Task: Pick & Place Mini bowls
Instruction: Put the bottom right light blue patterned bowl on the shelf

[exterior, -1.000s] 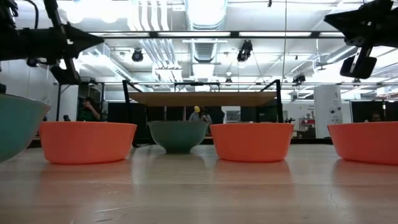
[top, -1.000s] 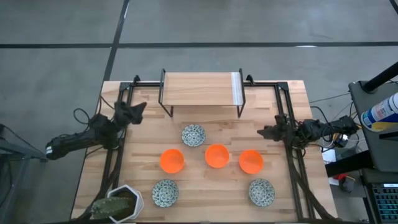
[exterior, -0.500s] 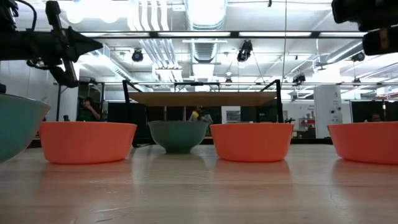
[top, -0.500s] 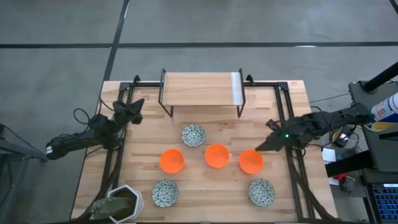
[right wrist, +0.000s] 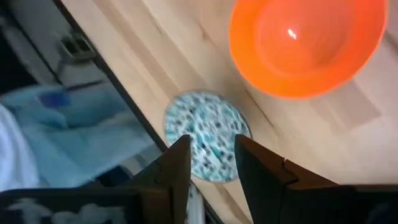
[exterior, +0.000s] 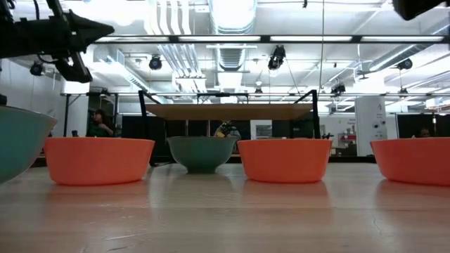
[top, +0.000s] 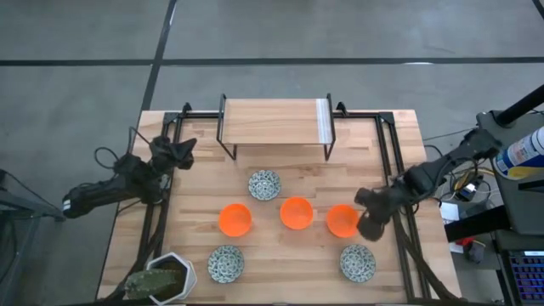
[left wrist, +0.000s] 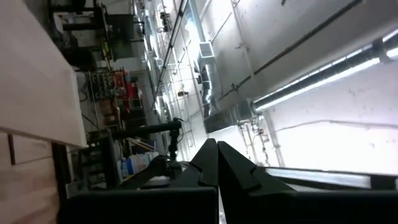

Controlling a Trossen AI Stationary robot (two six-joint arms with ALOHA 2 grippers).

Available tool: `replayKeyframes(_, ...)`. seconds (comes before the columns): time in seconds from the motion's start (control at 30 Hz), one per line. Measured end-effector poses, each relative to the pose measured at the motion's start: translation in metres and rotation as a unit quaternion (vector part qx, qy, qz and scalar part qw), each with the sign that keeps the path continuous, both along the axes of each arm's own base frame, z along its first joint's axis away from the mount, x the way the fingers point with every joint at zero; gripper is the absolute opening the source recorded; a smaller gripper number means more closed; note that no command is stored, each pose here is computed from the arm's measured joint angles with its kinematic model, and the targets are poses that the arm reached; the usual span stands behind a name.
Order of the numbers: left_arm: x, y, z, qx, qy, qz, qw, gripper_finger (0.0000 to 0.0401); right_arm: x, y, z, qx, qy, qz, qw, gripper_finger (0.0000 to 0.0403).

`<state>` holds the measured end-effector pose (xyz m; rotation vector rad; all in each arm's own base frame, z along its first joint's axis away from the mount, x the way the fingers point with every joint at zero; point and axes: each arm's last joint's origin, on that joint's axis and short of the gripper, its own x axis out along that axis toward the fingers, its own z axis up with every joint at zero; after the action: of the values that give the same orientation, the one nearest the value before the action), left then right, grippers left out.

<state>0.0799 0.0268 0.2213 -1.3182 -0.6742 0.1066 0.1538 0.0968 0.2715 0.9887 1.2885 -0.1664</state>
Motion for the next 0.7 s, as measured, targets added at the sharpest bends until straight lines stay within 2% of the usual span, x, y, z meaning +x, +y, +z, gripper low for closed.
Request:
replayKeyframes(0.1, -0.002, -0.001, 0.008, 0.029, 0.0, 0.006, 1.0, 0.0, 0.003, 0.017, -0.008, -0.015, 0.019, 0.036, 0.999, 0.0123)
replayKeyframes(0.27, -0.002, -0.001, 0.009, 0.047, 0.012, 0.015, 0.999, 0.0, 0.005, 0.039, -0.027, -0.052, 0.055, 0.085, 0.994, 0.0123)
replayKeyframes(0.7, -0.002, -0.001, 0.01, 0.047, 0.011, 0.013, 0.999, 0.0, 0.014, 0.061, -0.067, -0.134, 0.104, 0.114, 0.979, 0.0113)
